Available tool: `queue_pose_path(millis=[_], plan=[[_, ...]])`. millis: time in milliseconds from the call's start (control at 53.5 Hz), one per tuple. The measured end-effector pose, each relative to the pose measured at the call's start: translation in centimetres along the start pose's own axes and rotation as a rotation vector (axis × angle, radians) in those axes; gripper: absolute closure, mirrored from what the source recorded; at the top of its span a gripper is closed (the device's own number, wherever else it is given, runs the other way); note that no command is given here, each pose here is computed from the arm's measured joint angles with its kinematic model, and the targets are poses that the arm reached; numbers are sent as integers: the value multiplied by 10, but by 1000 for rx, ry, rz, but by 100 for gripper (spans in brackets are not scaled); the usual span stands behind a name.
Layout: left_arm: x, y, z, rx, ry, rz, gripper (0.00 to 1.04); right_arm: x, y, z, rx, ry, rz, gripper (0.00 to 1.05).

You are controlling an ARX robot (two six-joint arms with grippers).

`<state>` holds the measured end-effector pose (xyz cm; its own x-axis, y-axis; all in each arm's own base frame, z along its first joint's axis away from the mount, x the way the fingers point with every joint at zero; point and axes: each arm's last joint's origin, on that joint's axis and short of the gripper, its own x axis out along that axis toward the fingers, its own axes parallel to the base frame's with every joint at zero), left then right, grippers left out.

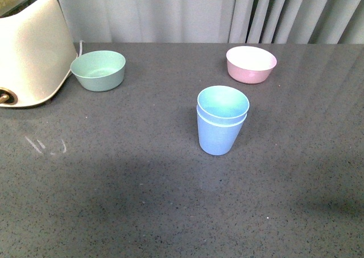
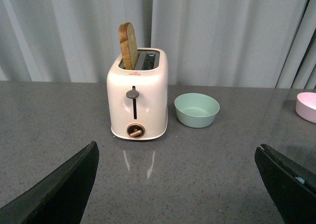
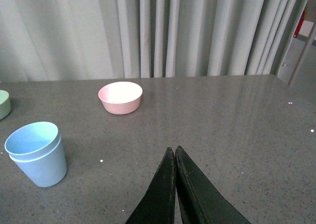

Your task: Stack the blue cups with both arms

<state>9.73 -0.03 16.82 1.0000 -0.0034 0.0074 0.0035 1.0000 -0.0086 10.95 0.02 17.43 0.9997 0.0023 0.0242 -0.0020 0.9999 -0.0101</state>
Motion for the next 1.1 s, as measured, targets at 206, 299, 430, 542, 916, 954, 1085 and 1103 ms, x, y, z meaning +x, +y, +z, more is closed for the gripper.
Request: queue_pose_path(millis=[206, 299, 430, 542, 916, 954, 1085, 1103], plan=[[0, 0, 0, 0, 0, 0, 9, -9, 0, -5, 0, 35, 0, 103], [0, 0, 0, 0, 0, 0, 9, -13, 0, -3, 0, 6, 0, 103], [0, 0, 0, 0, 0, 0, 9, -13, 0, -3, 0, 6, 0, 103], [0, 0, 0, 0, 0, 0, 9, -13, 0, -3, 0, 5, 0, 103], [0, 0, 0, 0, 0, 0, 9, -13, 0, -3, 0, 5, 0, 41], [0, 0, 0, 0, 0, 0, 9, -13, 0, -3, 0, 5, 0, 36], [0, 0, 0, 0, 0, 0, 9, -13, 0, -3, 0, 5, 0, 11], [0, 0, 0, 0, 0, 0, 9, -13, 0, -3, 0, 5, 0, 10]])
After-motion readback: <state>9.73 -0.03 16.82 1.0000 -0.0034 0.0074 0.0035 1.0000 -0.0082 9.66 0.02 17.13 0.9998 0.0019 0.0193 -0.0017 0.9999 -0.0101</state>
